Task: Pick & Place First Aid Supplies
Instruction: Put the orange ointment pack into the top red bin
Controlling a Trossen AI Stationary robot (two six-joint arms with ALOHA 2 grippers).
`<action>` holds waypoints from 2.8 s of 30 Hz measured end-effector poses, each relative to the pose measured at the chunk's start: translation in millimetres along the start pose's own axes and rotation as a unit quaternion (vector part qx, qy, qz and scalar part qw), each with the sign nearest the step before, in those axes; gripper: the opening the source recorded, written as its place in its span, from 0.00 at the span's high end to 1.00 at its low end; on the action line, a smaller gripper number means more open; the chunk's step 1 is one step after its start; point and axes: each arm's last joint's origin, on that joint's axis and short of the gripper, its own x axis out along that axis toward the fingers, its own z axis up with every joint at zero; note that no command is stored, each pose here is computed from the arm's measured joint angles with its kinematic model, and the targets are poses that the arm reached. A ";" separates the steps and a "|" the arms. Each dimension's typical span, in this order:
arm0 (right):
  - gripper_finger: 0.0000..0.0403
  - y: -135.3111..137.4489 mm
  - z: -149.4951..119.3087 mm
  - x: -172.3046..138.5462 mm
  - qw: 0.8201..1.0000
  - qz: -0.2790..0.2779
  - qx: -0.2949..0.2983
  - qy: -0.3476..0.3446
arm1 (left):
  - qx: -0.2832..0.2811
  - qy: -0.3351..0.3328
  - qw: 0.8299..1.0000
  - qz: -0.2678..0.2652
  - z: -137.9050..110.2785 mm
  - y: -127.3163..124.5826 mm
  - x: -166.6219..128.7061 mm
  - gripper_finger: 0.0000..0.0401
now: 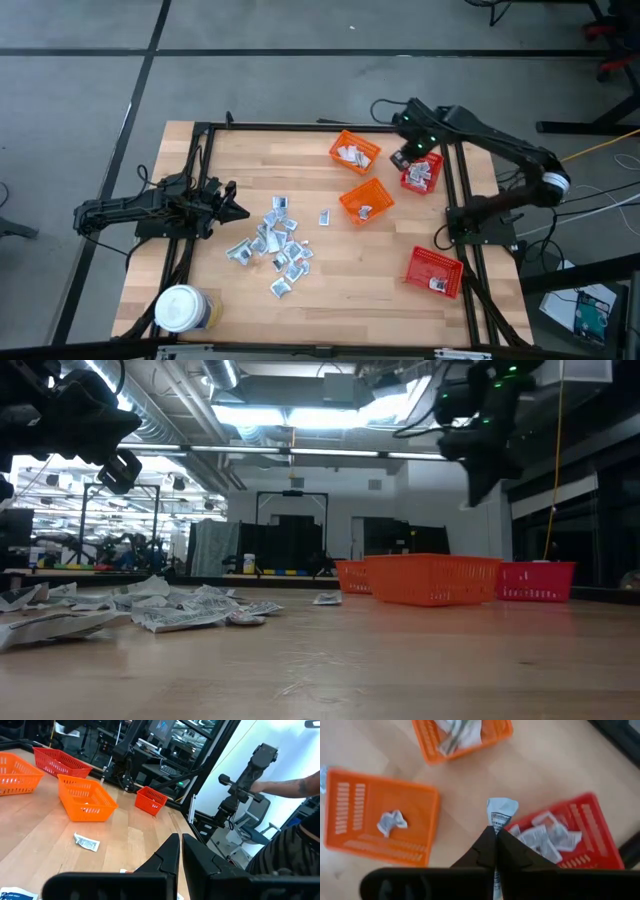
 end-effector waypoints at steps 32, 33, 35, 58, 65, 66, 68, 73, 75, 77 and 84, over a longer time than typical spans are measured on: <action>0.48 -13.6 -67.8 23.4 0.998 -0.046 -0.016 0.041 | 0.000 0.000 1.000 0.000 0.1 0.0 0.0 0.96; 0.45 -13.2 -65.9 21.0 0.998 -0.045 -0.016 0.035 | 0.000 0.000 1.000 0.000 0.1 0.0 0.0 0.96; 0.41 -12.2 -60.5 14.0 0.999 -0.043 -0.015 0.018 | 0.000 0.000 1.000 0.000 0.1 0.0 0.0 0.96; 0.39 61.7 44.2 -49.2 0.960 0.031 -0.122 -0.249 | 0.000 0.000 1.000 0.000 0.1 0.0 0.0 0.96; 0.39 107.2 63.3 -33.8 0.930 0.095 -0.215 -0.283 | 0.000 0.000 1.000 0.000 0.1 0.0 0.0 0.96; 0.39 113.2 64.1 -30.9 0.926 0.107 -0.225 -0.285 | 0.000 0.000 1.000 0.000 0.0 0.0 0.0 0.96; 0.39 123.5 65.3 -24.7 0.920 0.129 -0.239 -0.284 | 0.000 0.000 1.000 0.000 0.1 0.0 0.0 0.96; 0.40 144.8 63.5 -4.7 0.901 0.160 -0.308 -0.259 | 0.000 0.000 1.000 0.000 0.0 0.0 0.0 0.96; 0.41 152.7 61.7 2.9 0.889 0.176 -0.341 -0.248 | 0.000 0.000 1.000 0.000 0.1 0.0 0.0 0.96; 0.43 160.0 59.8 11.0 0.877 0.192 -0.373 -0.236 | 0.000 0.000 1.000 0.000 0.0 0.0 0.0 0.96; 0.48 176.0 56.0 37.6 0.863 0.211 -0.414 -0.198 | 0.000 0.000 1.000 0.000 0.1 0.0 0.0 0.96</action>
